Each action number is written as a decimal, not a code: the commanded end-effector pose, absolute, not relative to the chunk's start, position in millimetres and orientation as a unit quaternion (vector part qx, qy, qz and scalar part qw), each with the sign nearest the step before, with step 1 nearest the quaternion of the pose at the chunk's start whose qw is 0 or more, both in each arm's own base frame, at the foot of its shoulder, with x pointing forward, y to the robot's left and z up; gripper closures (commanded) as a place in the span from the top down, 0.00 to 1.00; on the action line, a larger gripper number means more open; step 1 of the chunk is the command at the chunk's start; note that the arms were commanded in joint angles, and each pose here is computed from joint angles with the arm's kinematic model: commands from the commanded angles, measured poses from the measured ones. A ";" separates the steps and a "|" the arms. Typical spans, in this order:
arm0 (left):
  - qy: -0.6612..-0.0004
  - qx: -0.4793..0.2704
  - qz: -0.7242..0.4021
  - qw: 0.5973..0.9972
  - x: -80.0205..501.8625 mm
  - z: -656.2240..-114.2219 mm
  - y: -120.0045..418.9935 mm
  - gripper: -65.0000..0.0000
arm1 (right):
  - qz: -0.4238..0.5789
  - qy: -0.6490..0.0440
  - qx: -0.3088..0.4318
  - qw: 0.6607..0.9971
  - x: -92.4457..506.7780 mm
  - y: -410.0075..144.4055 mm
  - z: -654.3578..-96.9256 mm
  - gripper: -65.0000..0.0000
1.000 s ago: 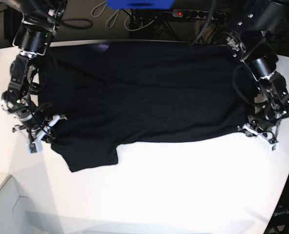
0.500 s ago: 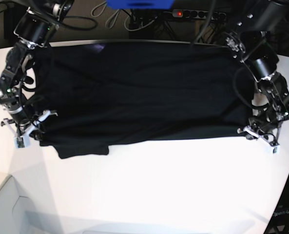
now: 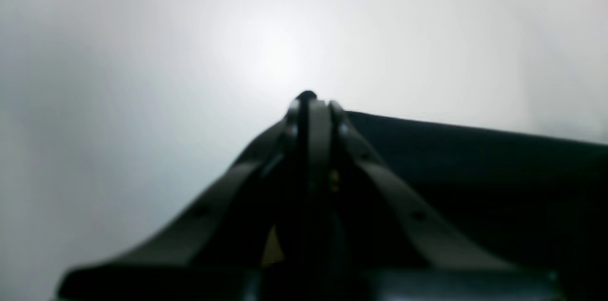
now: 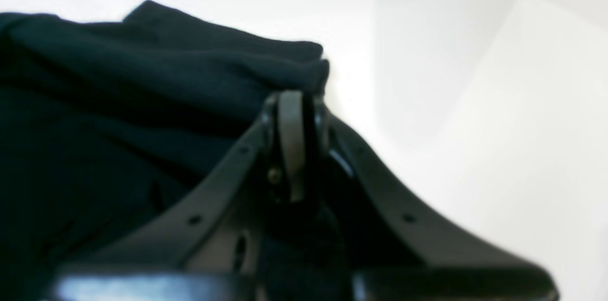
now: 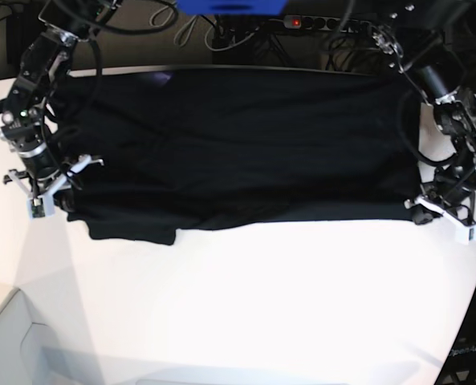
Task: Layout the t-shirt on the table in an organized manner, then fold the t-shirt properly
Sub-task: 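Lift the hem edge with both grippers and fold it toward the folded edge, then lower the folded edge with both grippers and release onto the shirt, then regrasp the ends of the folded strip with both grippers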
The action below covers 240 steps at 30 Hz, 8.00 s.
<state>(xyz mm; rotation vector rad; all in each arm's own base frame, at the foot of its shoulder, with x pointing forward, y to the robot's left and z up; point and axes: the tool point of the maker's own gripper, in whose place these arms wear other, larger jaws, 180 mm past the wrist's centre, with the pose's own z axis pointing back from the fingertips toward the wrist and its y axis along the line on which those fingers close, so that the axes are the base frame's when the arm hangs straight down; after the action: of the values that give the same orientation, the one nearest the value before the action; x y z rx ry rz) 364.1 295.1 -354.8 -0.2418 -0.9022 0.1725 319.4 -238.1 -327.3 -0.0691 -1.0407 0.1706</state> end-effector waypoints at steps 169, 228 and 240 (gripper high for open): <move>-0.288 -0.105 0.070 0.949 235.1 -434.5 286.5 0.44 | -0.087 -0.446 -0.126 0.882 216.2 -356.4 -352.9 0.59; -0.381 -0.111 0.060 0.916 256.2 -382.1 293.4 0.44 | 0.021 -0.456 -0.053 0.888 294.9 -271.1 -339.7 0.00; -0.383 -0.112 0.060 0.915 258.0 -381.2 292.9 0.44 | 0.032 -0.417 -0.069 0.906 246.6 -265.6 -353.6 0.00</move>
<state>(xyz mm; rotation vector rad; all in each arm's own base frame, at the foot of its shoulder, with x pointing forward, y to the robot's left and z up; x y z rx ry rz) 248.0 288.3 -395.2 -0.2375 -0.7361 0.1369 240.3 -262.9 -365.1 -0.1308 -0.8156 0.0580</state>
